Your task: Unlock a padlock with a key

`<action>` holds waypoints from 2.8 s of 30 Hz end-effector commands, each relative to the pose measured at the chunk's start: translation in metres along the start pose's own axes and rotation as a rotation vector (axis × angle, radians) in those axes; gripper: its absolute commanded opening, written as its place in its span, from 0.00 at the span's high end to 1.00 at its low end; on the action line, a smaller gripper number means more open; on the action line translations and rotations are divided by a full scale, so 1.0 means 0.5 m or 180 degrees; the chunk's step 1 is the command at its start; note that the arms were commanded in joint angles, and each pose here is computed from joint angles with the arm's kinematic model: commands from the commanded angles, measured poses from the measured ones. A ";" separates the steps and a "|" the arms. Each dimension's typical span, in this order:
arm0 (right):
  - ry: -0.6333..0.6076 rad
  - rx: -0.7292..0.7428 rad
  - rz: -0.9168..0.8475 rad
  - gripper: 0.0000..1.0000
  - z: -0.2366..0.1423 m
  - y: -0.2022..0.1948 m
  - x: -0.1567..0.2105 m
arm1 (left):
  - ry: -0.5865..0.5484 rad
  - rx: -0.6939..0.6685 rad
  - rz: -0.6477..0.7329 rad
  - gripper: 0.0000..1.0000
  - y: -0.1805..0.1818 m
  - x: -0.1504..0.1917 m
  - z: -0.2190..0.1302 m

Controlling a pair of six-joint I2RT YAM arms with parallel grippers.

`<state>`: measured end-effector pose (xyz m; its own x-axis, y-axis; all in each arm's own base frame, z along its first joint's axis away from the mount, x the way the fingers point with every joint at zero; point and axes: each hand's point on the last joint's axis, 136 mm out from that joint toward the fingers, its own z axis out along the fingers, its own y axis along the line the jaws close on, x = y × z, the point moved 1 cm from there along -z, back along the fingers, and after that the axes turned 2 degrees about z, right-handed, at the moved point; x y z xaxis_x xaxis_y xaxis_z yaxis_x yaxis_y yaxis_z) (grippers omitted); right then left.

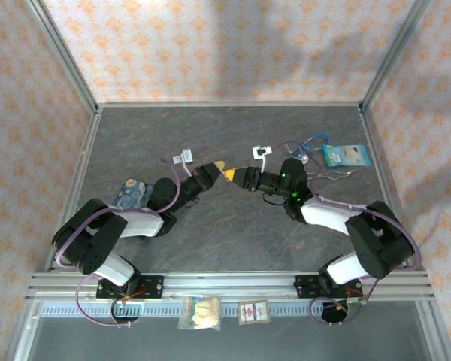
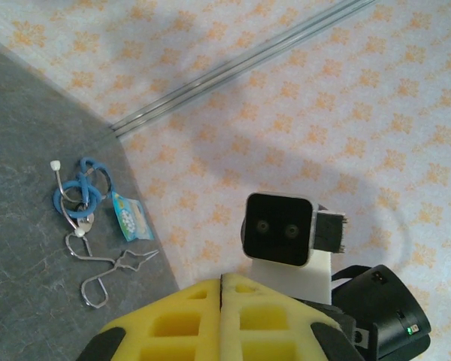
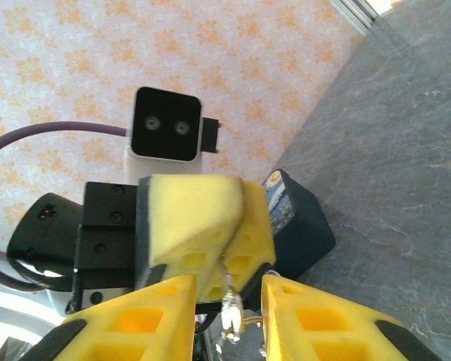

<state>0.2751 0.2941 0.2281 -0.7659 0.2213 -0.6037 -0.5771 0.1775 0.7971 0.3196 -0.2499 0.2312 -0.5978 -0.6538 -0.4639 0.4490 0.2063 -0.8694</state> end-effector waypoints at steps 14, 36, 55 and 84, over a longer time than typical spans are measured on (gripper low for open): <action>0.0011 -0.0195 0.0004 0.83 0.007 0.019 0.017 | -0.0127 0.0324 0.0002 1.00 -0.049 -0.013 0.008; -0.0028 0.1240 -0.0413 1.00 -0.019 -0.120 0.000 | -0.0752 -0.2431 0.0406 0.01 0.145 -0.146 -0.180; -0.0371 0.2055 -0.0488 1.00 -0.072 -0.180 -0.033 | -0.1255 -0.5401 0.0499 0.01 0.139 -0.163 -0.623; -0.0423 0.2171 -0.0588 1.00 -0.096 -0.174 -0.037 | -0.1051 -0.4422 -0.0206 0.01 0.325 -0.155 -0.444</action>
<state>0.3209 0.2300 0.1626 -0.6293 0.2317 -0.7418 -0.3558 0.7628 0.5400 0.2599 0.0169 0.0786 -0.2891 -0.7992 -0.5270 -0.7798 0.5159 -0.3547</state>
